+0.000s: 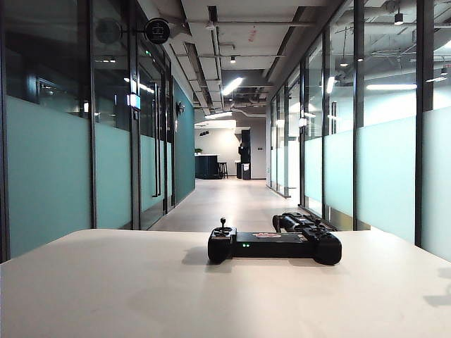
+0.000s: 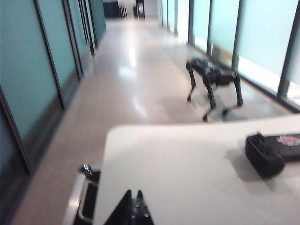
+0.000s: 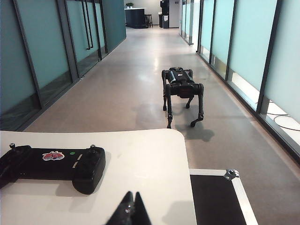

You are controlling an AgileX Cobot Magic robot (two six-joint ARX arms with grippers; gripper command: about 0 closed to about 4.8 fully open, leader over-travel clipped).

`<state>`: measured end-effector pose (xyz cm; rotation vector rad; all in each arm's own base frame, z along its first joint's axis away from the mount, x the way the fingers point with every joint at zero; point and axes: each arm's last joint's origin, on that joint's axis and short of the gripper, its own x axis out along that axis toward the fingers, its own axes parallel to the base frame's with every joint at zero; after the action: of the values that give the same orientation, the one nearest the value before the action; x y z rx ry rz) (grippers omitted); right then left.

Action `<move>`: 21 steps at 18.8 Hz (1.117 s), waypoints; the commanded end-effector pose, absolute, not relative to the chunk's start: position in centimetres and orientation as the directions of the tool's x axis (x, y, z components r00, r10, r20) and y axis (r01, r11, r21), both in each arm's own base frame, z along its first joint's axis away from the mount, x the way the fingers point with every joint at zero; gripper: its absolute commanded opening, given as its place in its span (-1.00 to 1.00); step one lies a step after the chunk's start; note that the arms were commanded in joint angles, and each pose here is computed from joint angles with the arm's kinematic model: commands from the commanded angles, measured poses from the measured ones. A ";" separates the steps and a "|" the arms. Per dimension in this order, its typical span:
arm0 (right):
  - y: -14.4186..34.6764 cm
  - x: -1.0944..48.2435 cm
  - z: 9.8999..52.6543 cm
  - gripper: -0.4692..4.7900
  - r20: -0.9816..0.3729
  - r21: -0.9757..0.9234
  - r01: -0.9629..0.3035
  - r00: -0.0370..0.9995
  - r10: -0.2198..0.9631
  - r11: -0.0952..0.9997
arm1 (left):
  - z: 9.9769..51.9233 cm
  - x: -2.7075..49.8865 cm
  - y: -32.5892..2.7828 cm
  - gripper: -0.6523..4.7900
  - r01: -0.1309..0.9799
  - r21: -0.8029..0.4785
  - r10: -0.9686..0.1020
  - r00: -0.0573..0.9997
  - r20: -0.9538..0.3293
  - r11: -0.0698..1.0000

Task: Push the left joystick on the remote control sitting on the white table backward to make the robot dog back up in a straight line until it returns close to you.

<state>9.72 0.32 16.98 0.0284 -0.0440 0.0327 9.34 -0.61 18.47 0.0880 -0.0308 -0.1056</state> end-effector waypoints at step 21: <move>0.3 9.8 16.8 -0.84 0.048 0.025 -0.029 0.998 0.028 0.999 | 16.4 9.7 -0.5 -0.78 0.064 0.014 -0.064 0.998 -0.015 0.998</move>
<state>9.72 0.32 16.95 0.0283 -0.0409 0.0330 9.74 -0.47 16.15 0.0210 0.0304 -0.0659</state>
